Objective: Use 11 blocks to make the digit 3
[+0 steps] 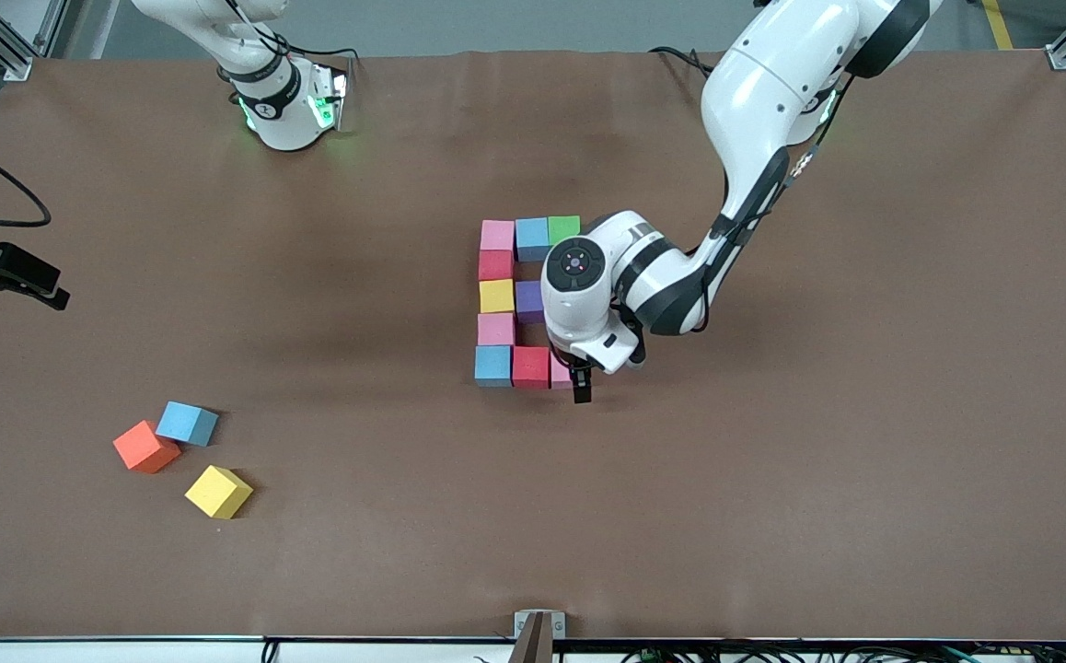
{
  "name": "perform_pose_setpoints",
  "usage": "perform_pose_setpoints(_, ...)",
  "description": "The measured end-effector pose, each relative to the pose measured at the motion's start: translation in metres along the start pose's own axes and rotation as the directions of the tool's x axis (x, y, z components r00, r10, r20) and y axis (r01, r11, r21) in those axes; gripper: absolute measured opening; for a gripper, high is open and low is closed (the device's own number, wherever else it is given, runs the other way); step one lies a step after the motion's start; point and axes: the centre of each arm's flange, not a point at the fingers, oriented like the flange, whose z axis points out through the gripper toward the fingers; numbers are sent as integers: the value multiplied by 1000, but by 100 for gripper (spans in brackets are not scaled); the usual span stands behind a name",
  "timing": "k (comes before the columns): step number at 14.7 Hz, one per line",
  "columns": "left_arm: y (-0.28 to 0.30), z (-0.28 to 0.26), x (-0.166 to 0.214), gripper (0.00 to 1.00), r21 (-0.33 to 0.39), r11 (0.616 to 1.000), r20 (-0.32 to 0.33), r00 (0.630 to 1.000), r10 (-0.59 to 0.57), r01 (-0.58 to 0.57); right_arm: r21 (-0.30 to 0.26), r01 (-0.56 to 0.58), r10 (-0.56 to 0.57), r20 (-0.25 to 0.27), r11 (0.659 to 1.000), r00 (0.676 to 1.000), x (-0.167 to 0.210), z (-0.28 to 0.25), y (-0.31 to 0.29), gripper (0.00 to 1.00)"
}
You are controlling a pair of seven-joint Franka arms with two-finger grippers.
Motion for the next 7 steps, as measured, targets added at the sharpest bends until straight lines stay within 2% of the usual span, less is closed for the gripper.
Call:
perform_pose_setpoints(2,2,-31,3,100,-9,998,-14,998,58,-58,0,0,0,0,1000,1000,0,0,0,100)
perform_pose_setpoints(4,5,-61,12,100,-5,983,-42,982,185,-186,0,0,0,0,1000,1000,0,0,0,100)
perform_pose_setpoints(7,16,-93,33,100,7,920,-73,917,391,-392,0,0,0,0,1000,1000,0,0,0,100)
